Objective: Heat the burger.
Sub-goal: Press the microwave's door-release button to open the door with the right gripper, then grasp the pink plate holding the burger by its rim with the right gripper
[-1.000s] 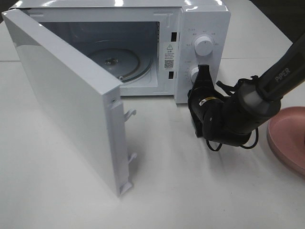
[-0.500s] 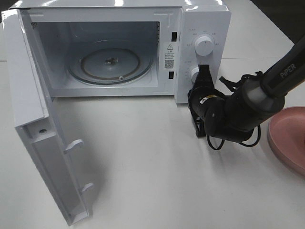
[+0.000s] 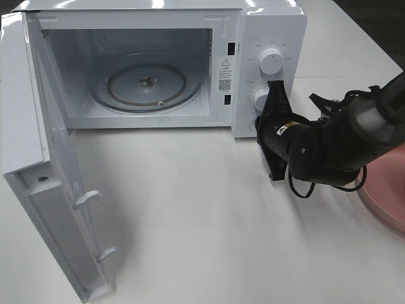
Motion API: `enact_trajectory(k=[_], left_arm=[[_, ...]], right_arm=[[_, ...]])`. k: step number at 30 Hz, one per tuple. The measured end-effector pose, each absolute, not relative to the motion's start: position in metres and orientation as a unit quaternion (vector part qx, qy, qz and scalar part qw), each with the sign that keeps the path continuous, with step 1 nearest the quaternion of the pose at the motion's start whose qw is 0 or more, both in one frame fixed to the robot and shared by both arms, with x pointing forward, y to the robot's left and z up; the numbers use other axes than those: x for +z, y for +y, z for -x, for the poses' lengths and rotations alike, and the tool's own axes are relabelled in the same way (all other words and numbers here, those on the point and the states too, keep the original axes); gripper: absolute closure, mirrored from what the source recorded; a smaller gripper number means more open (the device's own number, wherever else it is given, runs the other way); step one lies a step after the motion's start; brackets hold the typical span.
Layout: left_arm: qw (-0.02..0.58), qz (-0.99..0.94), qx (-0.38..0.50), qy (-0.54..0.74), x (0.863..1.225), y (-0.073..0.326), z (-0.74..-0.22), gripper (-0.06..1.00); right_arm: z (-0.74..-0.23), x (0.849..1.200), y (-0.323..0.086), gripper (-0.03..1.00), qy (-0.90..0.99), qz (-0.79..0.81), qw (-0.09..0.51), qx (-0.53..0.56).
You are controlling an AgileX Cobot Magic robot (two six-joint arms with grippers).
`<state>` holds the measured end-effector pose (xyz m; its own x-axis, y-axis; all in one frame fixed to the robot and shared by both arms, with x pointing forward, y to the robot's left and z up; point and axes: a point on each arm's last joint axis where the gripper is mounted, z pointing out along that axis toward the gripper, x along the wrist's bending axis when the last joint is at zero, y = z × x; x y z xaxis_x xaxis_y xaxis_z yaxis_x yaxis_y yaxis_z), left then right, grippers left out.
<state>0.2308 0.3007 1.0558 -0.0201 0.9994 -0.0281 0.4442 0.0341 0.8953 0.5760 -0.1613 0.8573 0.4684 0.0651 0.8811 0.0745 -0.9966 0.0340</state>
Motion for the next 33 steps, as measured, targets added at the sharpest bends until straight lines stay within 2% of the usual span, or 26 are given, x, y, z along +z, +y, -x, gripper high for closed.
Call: enact_trajectory(k=[12, 24, 33], left_arm=[[0.377, -0.590, 0.368, 0.612, 1.056, 0.301, -0.231, -0.04], [0.377, -0.590, 0.368, 0.612, 1.056, 0.301, -0.231, -0.04], [0.377, -0.590, 0.368, 0.612, 1.056, 0.301, -0.231, -0.04]], right_arm=[[-0.554, 0.875, -0.167, 0.97, -0.086, 0.872, 0.011, -0.482], [-0.528, 0.901, -0.165, 0.94, -0.326, 0.863, -0.025, -0.384], [-0.512, 0.913, -0.183, 0.91, -0.510, 0.811, -0.028, -0.285]])
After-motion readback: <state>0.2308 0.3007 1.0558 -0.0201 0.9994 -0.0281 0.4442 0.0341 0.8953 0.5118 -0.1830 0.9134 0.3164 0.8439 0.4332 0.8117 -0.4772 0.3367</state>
